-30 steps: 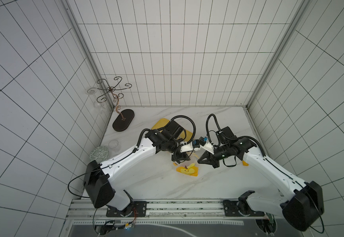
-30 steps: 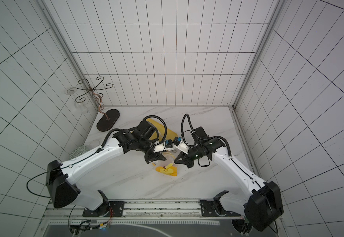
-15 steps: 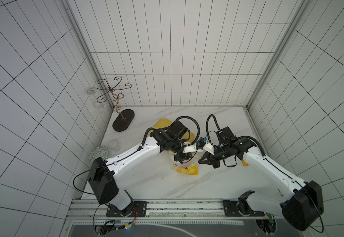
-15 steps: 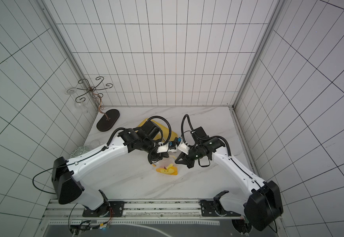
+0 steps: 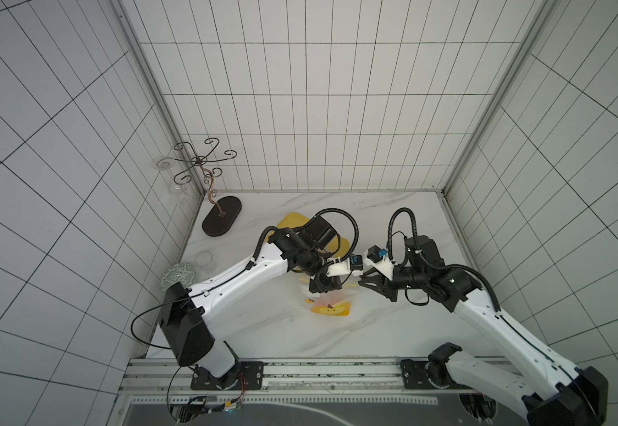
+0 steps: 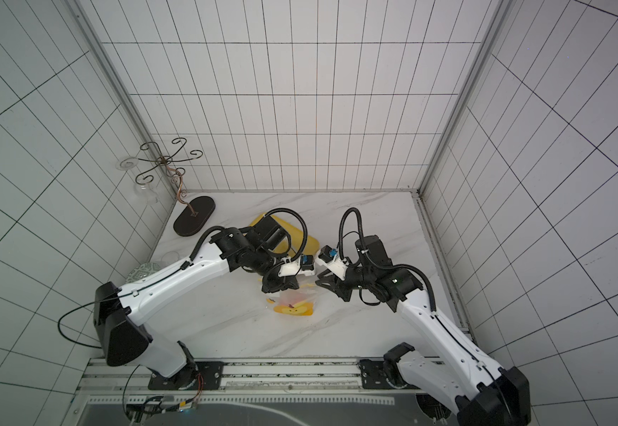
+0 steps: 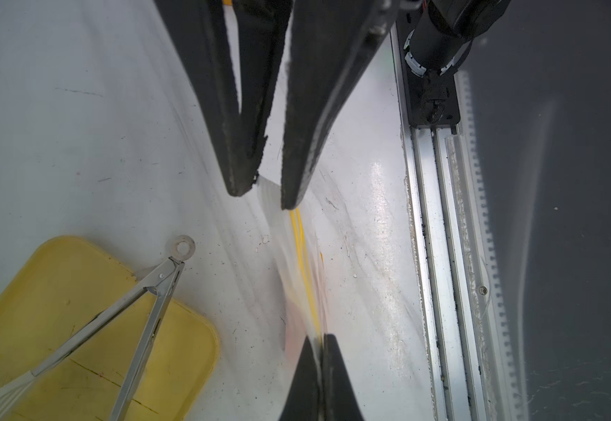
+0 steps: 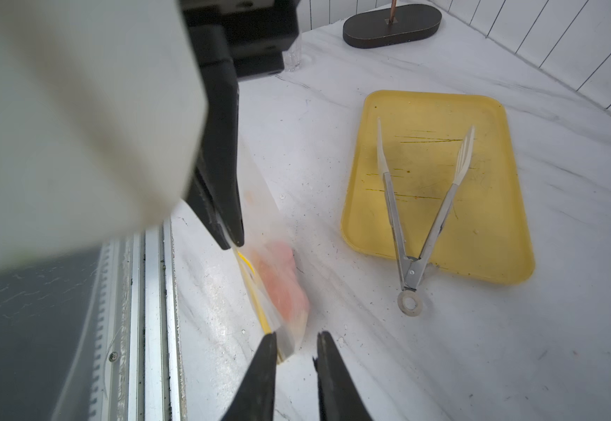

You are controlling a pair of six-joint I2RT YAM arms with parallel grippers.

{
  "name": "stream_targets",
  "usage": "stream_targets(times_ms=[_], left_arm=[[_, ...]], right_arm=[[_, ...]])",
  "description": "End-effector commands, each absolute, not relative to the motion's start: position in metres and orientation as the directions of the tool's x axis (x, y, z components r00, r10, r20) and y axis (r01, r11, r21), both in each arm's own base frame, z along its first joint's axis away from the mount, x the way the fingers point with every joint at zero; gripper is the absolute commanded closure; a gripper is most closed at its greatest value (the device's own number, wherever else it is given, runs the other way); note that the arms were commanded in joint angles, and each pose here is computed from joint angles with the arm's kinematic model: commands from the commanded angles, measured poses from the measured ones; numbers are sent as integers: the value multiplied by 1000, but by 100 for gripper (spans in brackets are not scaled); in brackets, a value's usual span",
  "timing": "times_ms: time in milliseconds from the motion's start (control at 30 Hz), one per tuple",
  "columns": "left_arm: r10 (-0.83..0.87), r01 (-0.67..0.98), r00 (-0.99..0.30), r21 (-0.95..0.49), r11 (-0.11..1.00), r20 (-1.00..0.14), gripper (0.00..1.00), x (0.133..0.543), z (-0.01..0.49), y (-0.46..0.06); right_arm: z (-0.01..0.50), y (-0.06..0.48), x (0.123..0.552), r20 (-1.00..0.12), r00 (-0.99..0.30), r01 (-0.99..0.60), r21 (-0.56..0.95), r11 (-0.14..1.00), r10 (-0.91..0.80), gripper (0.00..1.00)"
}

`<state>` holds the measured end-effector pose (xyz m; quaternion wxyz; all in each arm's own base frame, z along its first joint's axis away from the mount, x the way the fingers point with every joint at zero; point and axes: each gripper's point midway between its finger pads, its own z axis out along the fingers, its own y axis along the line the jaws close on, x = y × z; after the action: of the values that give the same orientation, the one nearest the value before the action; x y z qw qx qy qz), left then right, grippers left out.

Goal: Put the cookies into a resealable bag to prevent moisture
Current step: Close the ziploc bag at the center of the board.

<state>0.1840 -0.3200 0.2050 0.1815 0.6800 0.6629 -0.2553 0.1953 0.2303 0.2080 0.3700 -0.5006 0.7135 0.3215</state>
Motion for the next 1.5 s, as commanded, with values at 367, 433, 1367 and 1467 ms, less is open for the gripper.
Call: stream_targets(times_ms=[367,433,1367,1467], left_arm=[[746,989,-67,-143,-39,-662,100,193,221,-327],[744,984,-73,-169,-54,-665,100,187,221,-328],[791,991,-71,-134,-15,-608,82,197,193,-312],[794,994,-58,-108,-11,-605,99,201,198,-311]], right_arm=[[195,242,175,-923,-178,-974,116,194,-341,62],[202,246,180,-935,-163,-976,104,193,-316,64],[200,254,166,-921,-264,-964,257,61,-286,100],[197,253,165,-915,-280,-960,274,62,-290,100]])
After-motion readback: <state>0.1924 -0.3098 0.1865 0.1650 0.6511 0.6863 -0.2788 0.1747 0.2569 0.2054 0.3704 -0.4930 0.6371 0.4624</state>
